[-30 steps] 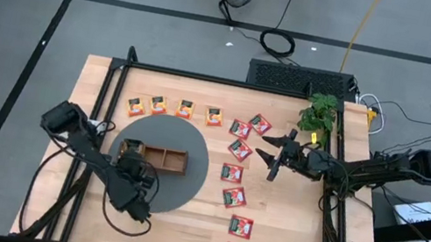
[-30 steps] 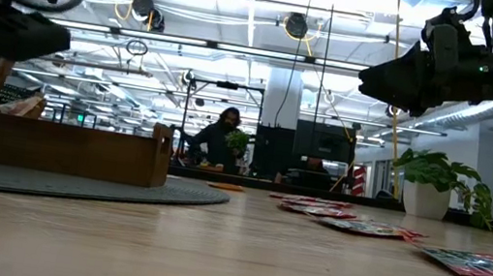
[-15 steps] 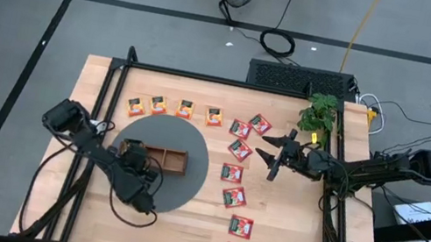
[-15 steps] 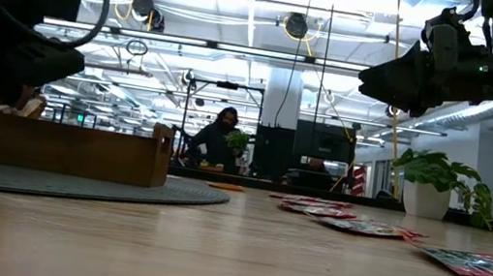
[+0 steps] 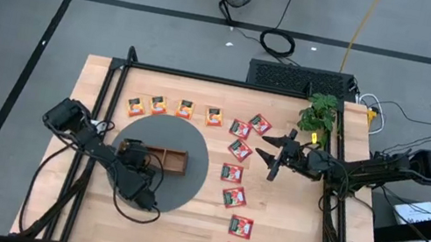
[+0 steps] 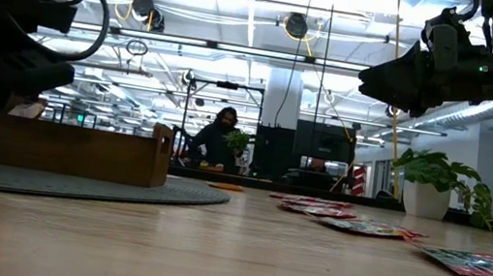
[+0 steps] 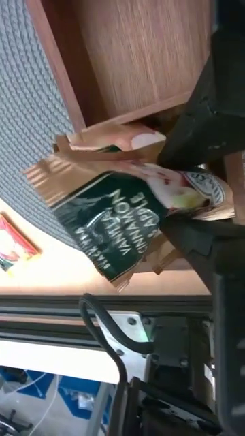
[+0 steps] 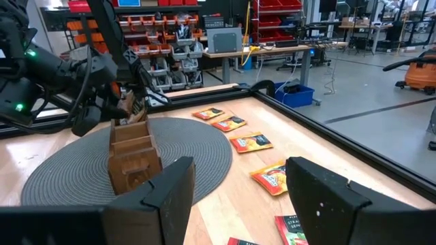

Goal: Pick & Place Tea
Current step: Put the brown tea bag into the left section of the wooden organizer

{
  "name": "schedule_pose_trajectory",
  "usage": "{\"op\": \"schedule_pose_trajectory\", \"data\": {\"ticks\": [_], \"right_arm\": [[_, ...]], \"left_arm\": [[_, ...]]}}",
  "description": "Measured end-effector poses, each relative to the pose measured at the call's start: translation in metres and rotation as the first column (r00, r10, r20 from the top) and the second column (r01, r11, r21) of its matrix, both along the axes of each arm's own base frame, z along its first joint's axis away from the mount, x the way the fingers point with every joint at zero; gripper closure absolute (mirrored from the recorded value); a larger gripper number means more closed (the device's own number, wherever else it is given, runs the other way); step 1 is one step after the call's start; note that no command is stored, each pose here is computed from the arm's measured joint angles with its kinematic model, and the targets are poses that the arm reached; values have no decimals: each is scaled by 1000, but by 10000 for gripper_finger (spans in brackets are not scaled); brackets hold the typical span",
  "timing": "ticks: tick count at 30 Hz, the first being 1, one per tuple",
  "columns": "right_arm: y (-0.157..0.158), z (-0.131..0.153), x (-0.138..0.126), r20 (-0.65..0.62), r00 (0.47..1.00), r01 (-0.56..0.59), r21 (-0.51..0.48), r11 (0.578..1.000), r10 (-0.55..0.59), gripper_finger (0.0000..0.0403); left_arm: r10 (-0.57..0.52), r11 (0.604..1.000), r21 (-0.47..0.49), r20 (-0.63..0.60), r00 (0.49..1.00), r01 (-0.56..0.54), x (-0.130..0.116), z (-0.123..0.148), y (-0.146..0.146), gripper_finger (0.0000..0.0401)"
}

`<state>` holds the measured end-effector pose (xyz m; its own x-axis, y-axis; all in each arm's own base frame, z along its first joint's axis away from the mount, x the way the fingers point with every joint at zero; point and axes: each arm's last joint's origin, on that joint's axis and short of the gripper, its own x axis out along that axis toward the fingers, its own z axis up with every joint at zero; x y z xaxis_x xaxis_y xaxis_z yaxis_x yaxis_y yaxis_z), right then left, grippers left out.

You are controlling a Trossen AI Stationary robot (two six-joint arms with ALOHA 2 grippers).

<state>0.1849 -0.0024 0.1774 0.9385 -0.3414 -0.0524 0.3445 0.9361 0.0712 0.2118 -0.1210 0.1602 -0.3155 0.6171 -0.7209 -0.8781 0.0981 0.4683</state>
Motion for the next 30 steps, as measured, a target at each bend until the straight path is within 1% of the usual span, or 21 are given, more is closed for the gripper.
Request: {"op": "schedule_pose_trajectory", "data": {"ticks": [4,10,16,22,27,30], "right_arm": [[0,0,0,0,1000,0,0,1000,0,190],[0,0,0,-1,1000,0,0,1000,0,190],[0,0,0,0,1000,-1,0,1000,1,190],[0,0,0,0,1000,-1,0,1000,1,190],[0,0,0,0,1000,-1,0,1000,1,190],[0,0,0,0,1000,-1,0,1000,1,190]], "left_arm": [[13,1000,-11,-7,1000,-13,0,0,0,233],[49,998,-31,-52,997,-51,-3,1,-1,181],[38,999,-6,-30,999,-38,-5,2,-3,146],[45,999,14,-8,999,-45,-6,2,-5,136],[47,999,12,-8,999,-46,-6,2,-5,145],[32,999,26,4,999,-32,-4,6,-5,152]]}}
